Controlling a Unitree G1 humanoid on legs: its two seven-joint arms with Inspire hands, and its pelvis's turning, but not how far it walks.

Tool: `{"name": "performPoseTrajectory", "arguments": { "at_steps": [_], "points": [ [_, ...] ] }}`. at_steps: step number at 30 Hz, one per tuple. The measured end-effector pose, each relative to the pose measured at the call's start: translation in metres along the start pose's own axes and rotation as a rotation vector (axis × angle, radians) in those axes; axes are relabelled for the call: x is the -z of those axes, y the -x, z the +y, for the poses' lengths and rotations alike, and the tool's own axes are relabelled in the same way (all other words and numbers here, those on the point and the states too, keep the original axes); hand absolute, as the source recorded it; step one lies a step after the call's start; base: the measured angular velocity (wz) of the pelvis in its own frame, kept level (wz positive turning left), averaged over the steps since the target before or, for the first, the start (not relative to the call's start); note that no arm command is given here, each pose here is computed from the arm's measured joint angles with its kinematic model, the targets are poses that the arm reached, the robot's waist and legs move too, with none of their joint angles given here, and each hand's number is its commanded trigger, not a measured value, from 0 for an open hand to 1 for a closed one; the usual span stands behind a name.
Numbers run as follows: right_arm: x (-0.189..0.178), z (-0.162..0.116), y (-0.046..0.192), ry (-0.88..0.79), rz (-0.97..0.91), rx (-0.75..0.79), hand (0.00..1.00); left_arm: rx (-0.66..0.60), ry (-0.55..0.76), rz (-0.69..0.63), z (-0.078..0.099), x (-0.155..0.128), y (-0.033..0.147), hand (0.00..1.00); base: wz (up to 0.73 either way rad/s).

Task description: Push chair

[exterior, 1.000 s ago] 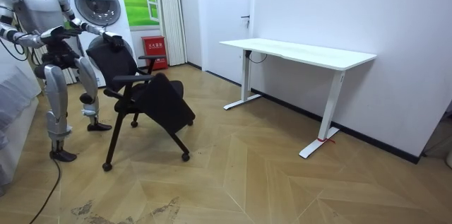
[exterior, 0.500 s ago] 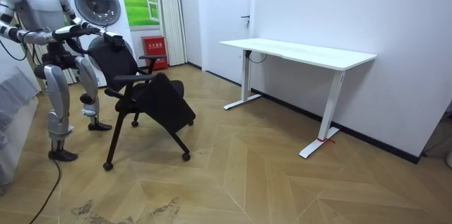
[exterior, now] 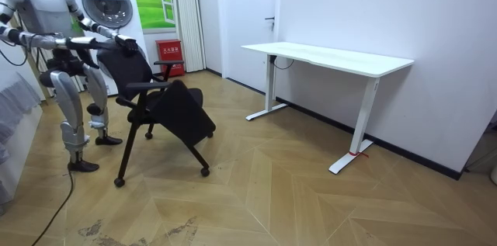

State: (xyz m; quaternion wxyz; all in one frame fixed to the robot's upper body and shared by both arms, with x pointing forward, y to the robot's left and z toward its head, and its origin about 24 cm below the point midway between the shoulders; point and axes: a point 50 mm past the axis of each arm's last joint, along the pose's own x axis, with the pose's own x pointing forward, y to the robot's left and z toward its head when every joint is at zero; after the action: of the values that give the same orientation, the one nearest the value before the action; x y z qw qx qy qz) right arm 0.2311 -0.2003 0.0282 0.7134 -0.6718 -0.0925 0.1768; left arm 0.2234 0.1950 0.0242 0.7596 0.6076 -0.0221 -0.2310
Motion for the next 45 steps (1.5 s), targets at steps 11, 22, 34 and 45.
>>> {"name": "performPoseTrajectory", "arguments": {
  "at_steps": [11,22,34,45],
  "points": [
    [-0.009,0.007,-0.002,-0.002,-0.052,-0.110,0.00,0.018,-0.003,-0.020,-0.001,-0.004,-0.005,1.00,0.03],
    [-0.008,0.008,-0.003,0.003,-0.044,-0.132,1.00,0.022,-0.005,-0.030,-0.001,-0.005,-0.005,1.00,0.01],
    [-0.004,0.005,-0.003,-0.058,0.002,-0.142,1.00,0.027,-0.022,-0.087,0.001,-0.016,-0.009,1.00,0.02],
    [-0.005,0.007,0.001,-0.062,-0.017,-0.145,1.00,0.013,-0.024,-0.089,-0.004,-0.015,-0.005,1.00,0.05]
  ]
}}
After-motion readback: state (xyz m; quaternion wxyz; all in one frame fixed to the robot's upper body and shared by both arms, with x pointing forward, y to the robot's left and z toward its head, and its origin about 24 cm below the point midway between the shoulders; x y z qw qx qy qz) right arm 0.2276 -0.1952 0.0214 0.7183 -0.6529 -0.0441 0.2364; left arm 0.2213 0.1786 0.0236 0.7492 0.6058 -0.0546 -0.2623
